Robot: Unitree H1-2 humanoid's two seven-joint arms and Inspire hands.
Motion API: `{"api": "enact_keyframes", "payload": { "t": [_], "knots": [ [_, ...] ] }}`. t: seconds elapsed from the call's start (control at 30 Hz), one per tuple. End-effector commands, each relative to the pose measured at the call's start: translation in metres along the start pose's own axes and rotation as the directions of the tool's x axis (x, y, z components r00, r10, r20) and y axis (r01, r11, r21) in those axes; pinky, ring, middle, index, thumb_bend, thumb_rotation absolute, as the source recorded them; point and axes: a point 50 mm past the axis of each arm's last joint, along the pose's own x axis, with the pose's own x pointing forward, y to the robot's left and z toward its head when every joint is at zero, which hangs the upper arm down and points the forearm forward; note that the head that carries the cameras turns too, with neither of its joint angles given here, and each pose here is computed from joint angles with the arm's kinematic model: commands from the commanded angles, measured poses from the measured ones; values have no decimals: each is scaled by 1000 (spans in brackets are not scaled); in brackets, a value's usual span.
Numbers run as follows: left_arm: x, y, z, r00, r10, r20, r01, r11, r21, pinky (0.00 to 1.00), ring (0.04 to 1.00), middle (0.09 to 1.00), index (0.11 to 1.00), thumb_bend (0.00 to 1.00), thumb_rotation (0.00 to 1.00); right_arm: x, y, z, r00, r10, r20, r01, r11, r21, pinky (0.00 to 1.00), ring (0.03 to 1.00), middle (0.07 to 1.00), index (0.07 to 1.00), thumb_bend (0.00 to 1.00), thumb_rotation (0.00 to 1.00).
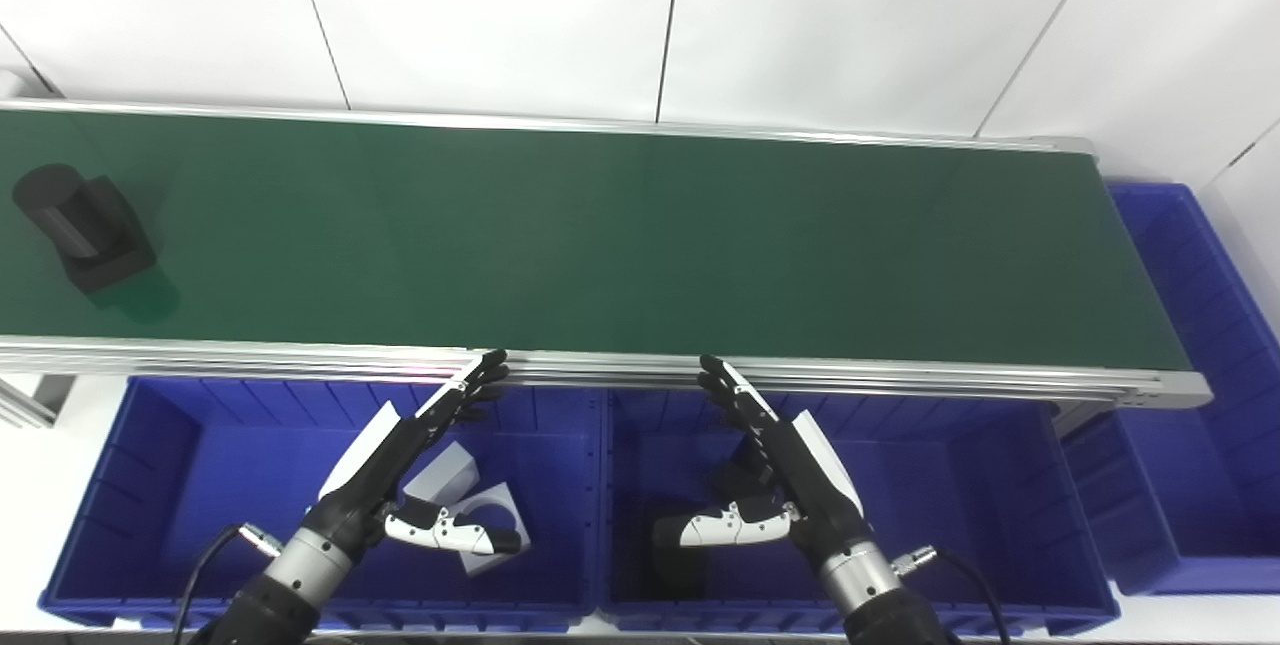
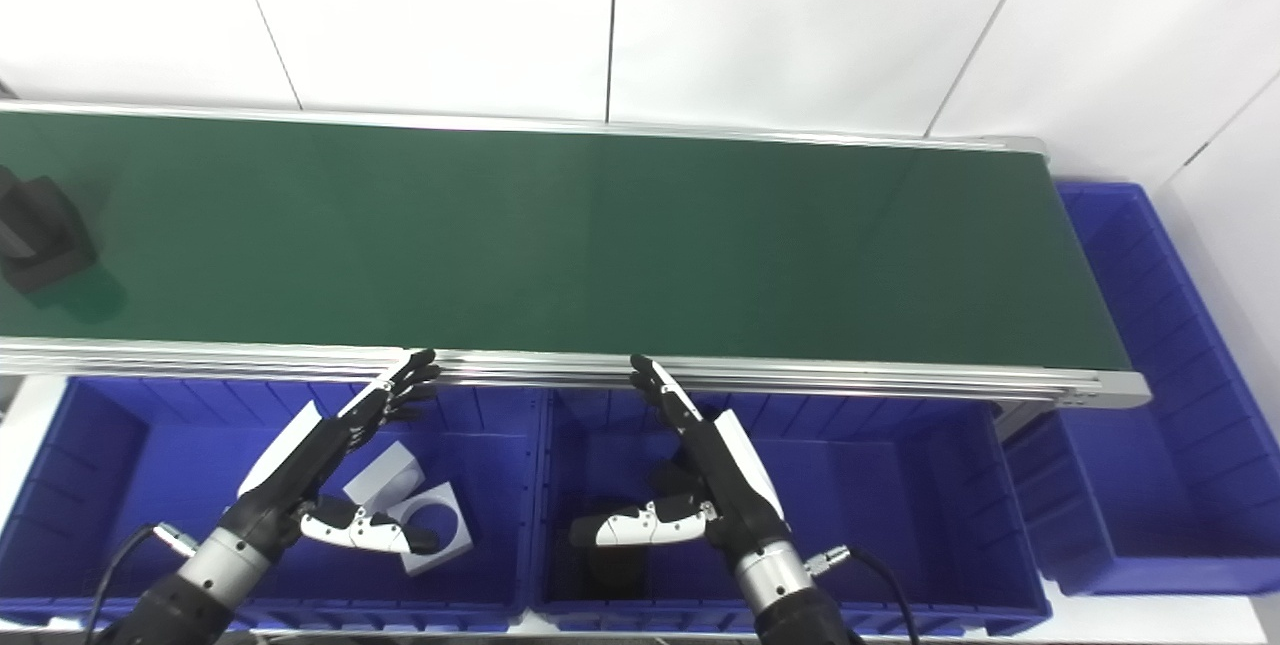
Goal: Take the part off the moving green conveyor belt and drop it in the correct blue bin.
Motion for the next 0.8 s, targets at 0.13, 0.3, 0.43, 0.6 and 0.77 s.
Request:
{"api": "enact_keyframes", "payload": {
  "t": [0.13,0.3,0.43,0.6,0.77],
  "knots": [
    [10,-21,7,998,21,52,-20,999,-28,672,854,923,939,942,246,-16,-19,1,999,-1,51,0,1000,10,966,976,952,983,886,104],
    [14,-26,5,999,23,48,-23,1000,8,647,821,907,916,974,260,-17,-24,-4,999,5,43,-4,1000,-23,980,970,953,982,889,39],
    [15,-28,4,999,28,42,-29,999,14,652,813,894,905,997,265,-17,-25,-4,1000,6,28,-5,1000,-20,982,975,962,990,904,14],
    [17,-30,1,998,29,47,-29,999,18,644,809,889,906,1000,270,-18,-25,-5,1000,6,28,-6,1000,-20,976,972,959,985,904,8],
    [18,-33,1,999,28,40,-29,999,24,600,789,894,903,1000,276,-18,-27,-10,999,2,35,-1,1000,-14,981,969,954,979,905,0]
  ]
}}
